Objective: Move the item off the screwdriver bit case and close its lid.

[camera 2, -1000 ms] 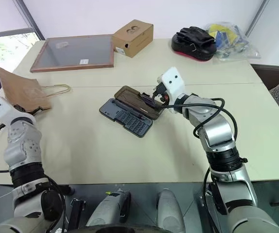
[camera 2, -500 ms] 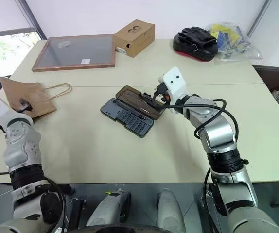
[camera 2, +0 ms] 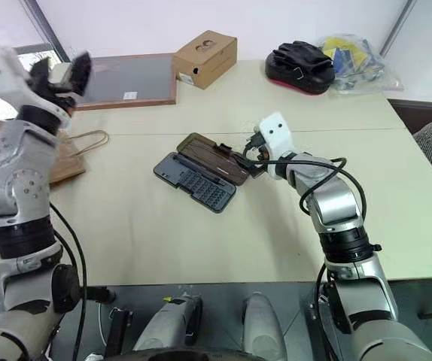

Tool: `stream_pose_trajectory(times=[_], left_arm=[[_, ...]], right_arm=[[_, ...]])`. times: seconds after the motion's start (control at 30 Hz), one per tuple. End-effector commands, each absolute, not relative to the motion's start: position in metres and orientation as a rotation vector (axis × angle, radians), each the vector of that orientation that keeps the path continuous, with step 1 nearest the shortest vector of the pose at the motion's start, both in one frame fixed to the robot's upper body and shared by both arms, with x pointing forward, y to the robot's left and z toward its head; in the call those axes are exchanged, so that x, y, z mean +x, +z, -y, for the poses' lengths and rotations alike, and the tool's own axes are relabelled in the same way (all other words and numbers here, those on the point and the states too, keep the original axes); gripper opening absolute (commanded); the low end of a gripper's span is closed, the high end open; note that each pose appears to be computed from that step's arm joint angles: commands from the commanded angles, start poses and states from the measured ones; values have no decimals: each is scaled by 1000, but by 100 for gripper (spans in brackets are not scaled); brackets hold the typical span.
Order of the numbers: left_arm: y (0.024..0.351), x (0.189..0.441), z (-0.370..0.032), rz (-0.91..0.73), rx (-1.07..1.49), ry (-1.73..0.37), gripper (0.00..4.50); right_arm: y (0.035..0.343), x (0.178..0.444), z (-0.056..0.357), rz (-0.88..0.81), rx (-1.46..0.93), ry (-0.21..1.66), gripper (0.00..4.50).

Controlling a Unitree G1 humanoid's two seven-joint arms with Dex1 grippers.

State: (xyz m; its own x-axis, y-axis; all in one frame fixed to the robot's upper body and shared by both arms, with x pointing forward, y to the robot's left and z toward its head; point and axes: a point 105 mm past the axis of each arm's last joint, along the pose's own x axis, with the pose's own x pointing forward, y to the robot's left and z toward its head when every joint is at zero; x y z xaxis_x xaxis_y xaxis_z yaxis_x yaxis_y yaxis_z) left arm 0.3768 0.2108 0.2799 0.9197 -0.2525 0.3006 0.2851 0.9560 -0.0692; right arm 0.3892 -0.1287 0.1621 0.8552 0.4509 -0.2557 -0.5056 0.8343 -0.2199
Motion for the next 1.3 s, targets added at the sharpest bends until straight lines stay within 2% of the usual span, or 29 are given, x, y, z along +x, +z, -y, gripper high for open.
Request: stream_pose_trajectory(times=[0.03,0.2,0.33,0.63,0.83,0.93,1.17,1.3], left_arm=[[257,371,-181,146,-28,-542,445],[213,361,-172,-46,64,-742,445],[196,355,-170,-106,148,-810,445],[191,350,-166,-134,190,-864,445],[186,324,-163,-216,185,-1021,445],[186,321,-164,-220,195,-1033,450],[188,321,-163,-201,204,-1019,450],[192,324,-165,-180,215,-999,450]], right_arm=[[176,401,124,-177,-312,477,450],[171,417,117,-240,-301,452,450],[165,423,111,-273,-305,455,450],[136,414,102,-372,-375,502,450],[128,414,107,-408,-378,492,450],[123,413,109,-425,-375,487,365],[112,416,113,-450,-393,480,5],[107,416,113,-463,-413,505,5]])
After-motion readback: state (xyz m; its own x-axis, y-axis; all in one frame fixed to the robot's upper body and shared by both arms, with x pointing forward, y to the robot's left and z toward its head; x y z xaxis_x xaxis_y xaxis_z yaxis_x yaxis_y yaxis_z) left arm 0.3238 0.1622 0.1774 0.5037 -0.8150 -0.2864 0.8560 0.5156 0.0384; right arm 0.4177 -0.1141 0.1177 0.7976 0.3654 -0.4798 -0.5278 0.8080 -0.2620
